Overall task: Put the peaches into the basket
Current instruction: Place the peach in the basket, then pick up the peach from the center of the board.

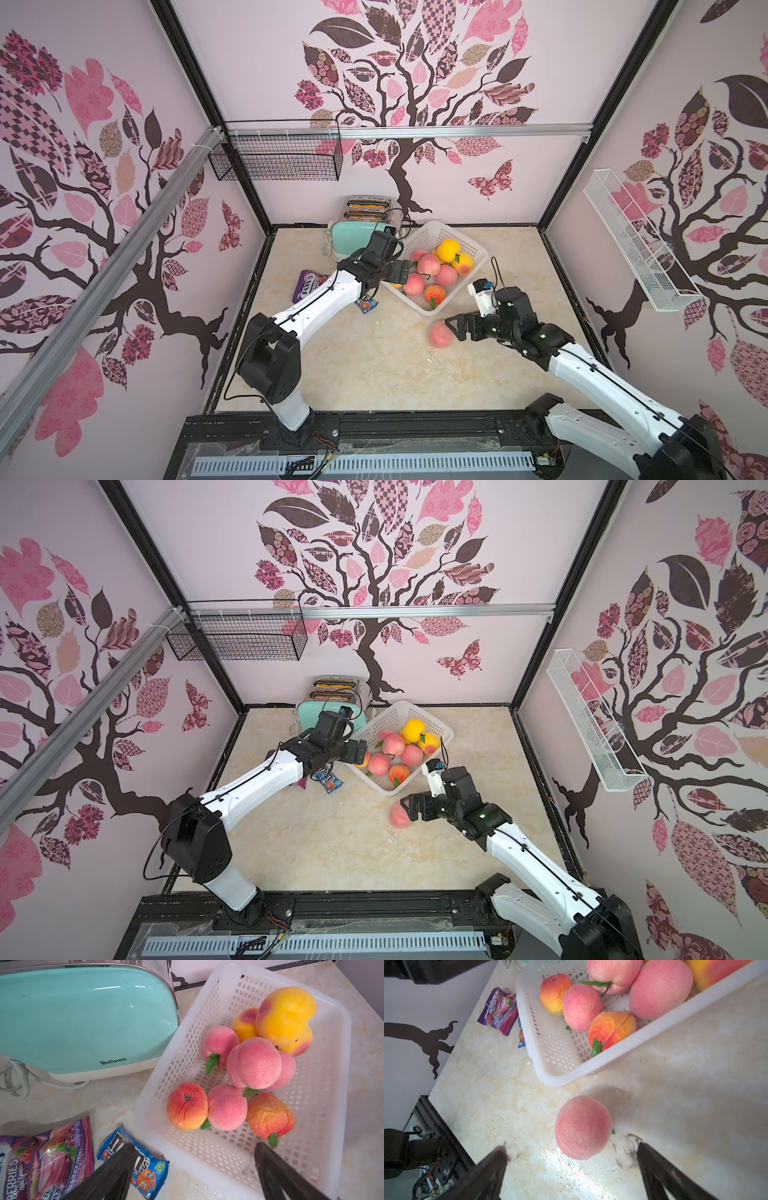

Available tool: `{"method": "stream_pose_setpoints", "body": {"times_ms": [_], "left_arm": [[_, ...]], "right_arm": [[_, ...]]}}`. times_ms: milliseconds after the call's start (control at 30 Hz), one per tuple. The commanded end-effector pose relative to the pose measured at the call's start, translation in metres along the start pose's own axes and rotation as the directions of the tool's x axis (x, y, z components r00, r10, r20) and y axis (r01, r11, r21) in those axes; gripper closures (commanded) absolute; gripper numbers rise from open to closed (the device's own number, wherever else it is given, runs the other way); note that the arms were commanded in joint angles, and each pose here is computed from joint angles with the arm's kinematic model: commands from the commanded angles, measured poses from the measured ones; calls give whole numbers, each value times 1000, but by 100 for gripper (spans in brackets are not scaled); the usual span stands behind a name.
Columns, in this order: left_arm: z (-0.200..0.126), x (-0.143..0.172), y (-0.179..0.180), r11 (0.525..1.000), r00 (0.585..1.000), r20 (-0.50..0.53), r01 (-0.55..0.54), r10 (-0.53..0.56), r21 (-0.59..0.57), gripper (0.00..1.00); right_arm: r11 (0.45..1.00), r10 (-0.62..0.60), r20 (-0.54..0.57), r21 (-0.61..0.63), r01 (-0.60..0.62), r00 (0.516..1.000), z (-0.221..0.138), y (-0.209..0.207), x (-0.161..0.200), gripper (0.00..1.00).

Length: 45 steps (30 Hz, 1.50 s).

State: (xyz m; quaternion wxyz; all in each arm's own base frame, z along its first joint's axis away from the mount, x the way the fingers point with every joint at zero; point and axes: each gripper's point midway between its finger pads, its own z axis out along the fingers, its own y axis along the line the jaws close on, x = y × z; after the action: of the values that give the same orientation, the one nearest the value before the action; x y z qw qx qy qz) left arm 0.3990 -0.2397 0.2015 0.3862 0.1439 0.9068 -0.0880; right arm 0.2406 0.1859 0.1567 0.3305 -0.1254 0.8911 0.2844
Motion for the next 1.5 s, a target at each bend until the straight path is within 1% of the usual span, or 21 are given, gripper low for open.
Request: {"method": "stream_pose_setpoints", "body": {"times_ms": [0, 200, 333, 500, 633, 767, 867, 1133, 1467], "left_arm": [[-20, 16, -7, 1000, 1000, -9, -16, 16, -4, 6], [-58, 42, -18, 999, 999, -8, -34, 34, 27, 5], [-81, 61, -27, 997, 999, -2, -37, 37, 61, 4], [-95, 86, -33, 994, 999, -11, -41, 43, 101, 3], [-99, 102, -37, 992, 999, -16, -32, 34, 123, 3], [-95, 117, -40, 988, 1000, -17, -1, 3, 152, 3], [-95, 124, -46, 985, 1000, -9, 2, 0, 171, 3], [-97, 128, -43, 985, 1000, 13, 0, -3, 174, 3], [-99, 129, -41, 983, 999, 45, 8, -16, 184, 3]], "right_arm": [[1000, 17, -18, 19, -17, 1000, -2, 3, 11, 1], [998, 4, -44, 56, -1, 999, 7, 6, 31, 0], [997, 23, -42, 75, -20, 999, 13, 3, 35, 1], [995, 39, -39, 89, -35, 998, 18, 1, 38, 0], [994, 36, -47, 106, -31, 998, 24, 0, 40, 0], [993, 33, -62, 113, -26, 998, 33, 0, 40, 0], [992, 31, -76, 124, -21, 997, 39, -1, 41, 1], [990, 24, -101, 141, -9, 995, 56, 1, 45, 0], [986, 14, -81, 165, 0, 997, 69, -3, 38, 0]]}}
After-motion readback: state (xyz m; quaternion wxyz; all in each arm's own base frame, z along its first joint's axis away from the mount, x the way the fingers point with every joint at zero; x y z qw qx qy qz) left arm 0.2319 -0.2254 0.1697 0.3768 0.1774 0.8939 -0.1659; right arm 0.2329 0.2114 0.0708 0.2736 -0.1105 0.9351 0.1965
